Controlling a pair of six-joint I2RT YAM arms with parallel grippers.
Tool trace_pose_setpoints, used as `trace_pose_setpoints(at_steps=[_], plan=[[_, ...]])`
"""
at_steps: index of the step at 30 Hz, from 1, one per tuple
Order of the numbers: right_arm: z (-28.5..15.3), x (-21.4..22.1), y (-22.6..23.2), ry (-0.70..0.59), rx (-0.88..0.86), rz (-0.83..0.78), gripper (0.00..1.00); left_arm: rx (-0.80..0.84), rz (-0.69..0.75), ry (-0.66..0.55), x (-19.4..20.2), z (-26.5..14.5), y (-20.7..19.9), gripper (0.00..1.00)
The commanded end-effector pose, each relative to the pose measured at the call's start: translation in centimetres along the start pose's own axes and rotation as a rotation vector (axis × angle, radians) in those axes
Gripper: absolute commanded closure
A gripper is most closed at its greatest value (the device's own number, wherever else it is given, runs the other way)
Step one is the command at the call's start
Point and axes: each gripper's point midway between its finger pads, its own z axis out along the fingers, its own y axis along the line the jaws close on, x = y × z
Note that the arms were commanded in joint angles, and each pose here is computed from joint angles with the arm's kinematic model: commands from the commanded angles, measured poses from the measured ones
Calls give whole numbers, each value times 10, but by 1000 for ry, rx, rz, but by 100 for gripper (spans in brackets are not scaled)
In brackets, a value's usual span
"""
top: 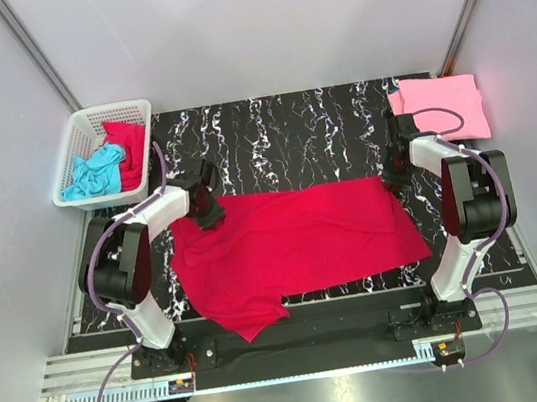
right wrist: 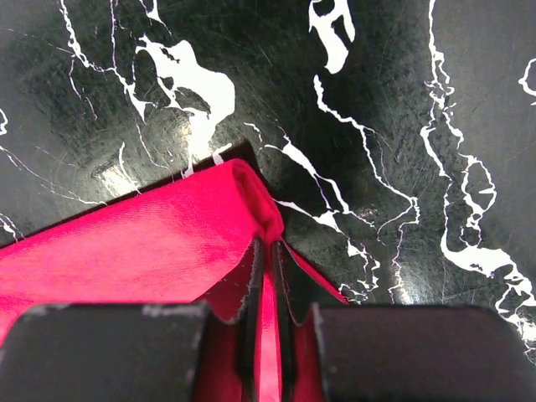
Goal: Fold and stack the t-shirts
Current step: Fold the tshirt
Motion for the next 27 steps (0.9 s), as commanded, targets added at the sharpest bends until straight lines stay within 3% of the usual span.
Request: trace_pose_setpoints(at_steps=[1, 8, 27], plan=[[-3, -4, 2, -29, -19, -8, 89, 35, 11, -13, -5, -2, -9, 70], [-13, -12, -14, -74, 72, 2, 73, 39, 16, -14, -5, -2, -10, 70], [-35, -26, 2, -120, -18, -12, 72, 22, 15, 0, -2, 4, -7, 71]])
